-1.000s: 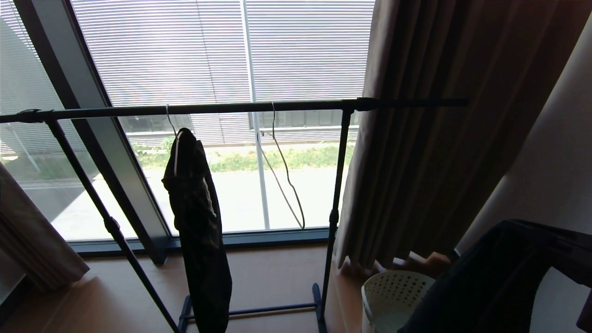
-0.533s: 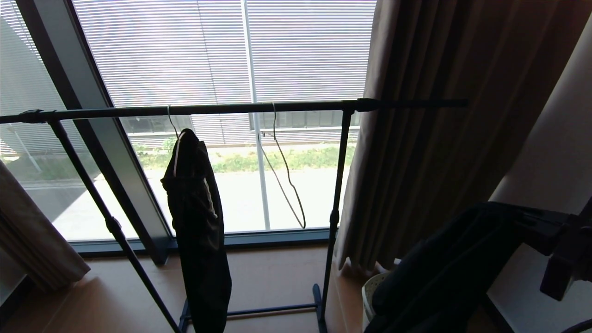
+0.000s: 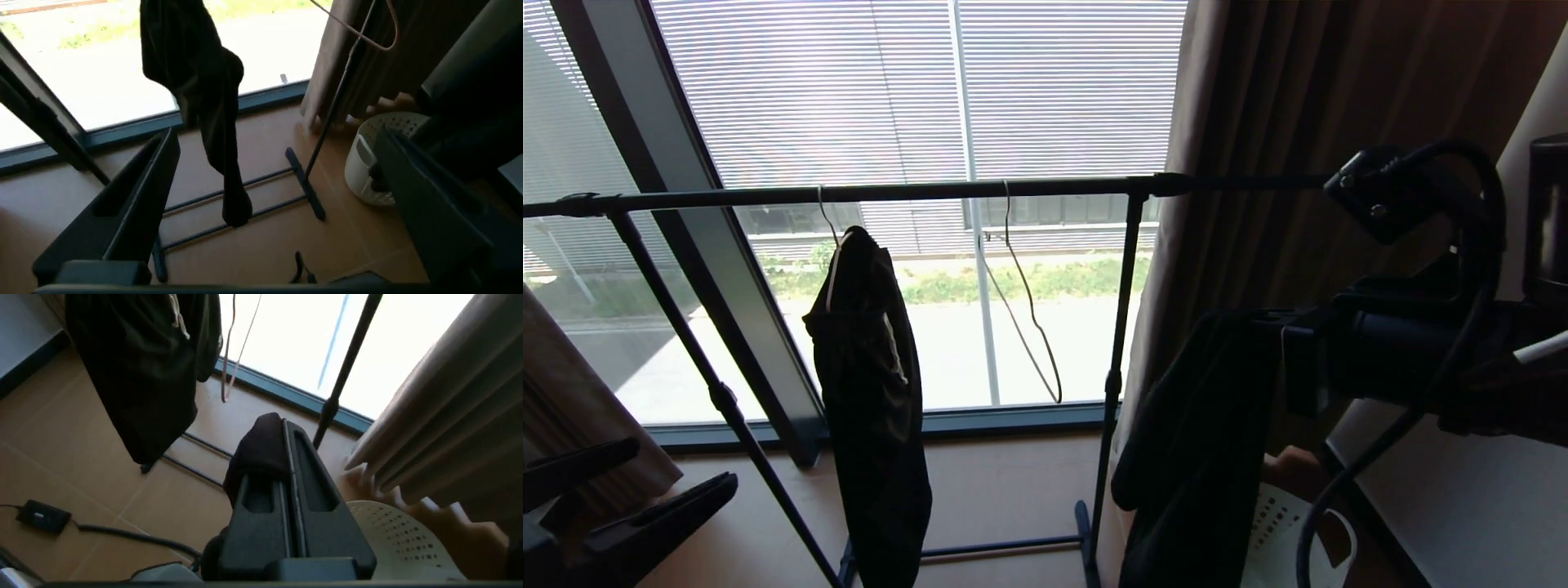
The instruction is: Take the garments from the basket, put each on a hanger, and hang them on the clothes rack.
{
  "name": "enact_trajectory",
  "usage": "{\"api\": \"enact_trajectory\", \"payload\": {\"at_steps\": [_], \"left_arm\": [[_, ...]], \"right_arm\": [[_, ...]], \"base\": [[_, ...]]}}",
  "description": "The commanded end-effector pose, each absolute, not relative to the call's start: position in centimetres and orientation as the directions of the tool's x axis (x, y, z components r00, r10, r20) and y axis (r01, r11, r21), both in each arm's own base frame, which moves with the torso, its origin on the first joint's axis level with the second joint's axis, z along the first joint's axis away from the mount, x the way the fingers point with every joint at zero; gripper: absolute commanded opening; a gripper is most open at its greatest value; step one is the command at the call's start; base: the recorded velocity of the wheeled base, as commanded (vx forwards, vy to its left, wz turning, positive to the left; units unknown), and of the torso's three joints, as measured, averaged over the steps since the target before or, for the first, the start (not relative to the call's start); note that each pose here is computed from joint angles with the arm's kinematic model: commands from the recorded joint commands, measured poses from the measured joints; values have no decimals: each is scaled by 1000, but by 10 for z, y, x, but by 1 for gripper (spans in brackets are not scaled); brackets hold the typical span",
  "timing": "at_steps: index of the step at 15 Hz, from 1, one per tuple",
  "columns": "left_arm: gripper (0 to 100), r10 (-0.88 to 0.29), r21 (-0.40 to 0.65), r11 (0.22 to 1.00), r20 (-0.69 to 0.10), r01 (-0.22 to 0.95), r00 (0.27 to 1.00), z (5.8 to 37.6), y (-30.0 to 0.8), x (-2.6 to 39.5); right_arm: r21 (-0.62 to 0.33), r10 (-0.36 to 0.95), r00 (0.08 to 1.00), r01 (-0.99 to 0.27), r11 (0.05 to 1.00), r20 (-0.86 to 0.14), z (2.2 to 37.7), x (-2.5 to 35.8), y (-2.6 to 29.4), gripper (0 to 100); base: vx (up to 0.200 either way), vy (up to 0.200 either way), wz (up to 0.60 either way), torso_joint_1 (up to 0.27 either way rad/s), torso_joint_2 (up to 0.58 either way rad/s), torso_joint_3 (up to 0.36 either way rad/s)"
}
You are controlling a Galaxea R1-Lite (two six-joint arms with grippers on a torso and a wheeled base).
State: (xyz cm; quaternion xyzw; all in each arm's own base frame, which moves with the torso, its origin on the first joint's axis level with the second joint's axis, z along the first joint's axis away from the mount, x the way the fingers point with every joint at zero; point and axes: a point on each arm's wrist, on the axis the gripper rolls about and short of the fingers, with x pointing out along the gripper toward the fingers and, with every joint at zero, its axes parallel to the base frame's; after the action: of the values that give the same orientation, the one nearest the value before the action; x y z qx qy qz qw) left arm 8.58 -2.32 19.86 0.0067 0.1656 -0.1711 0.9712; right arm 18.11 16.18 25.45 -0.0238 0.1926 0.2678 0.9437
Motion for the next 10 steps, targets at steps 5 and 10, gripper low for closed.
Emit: {"api": "enact_trajectory", "payload": {"at_steps": [5, 10], "left_arm": [[100, -514, -98, 831, -514, 548, 687, 155, -131, 181], [100, -586, -103, 777, -481, 621, 653, 148, -166, 192]], "right_arm": [[77, 520, 740, -543, 836, -427, 229, 223, 223, 0], [93, 532, 728, -550, 830, -433, 223, 225, 233, 0]], "base": [[0, 0, 0, 0, 0, 0], [0, 0, 0, 0, 0, 0]]}}
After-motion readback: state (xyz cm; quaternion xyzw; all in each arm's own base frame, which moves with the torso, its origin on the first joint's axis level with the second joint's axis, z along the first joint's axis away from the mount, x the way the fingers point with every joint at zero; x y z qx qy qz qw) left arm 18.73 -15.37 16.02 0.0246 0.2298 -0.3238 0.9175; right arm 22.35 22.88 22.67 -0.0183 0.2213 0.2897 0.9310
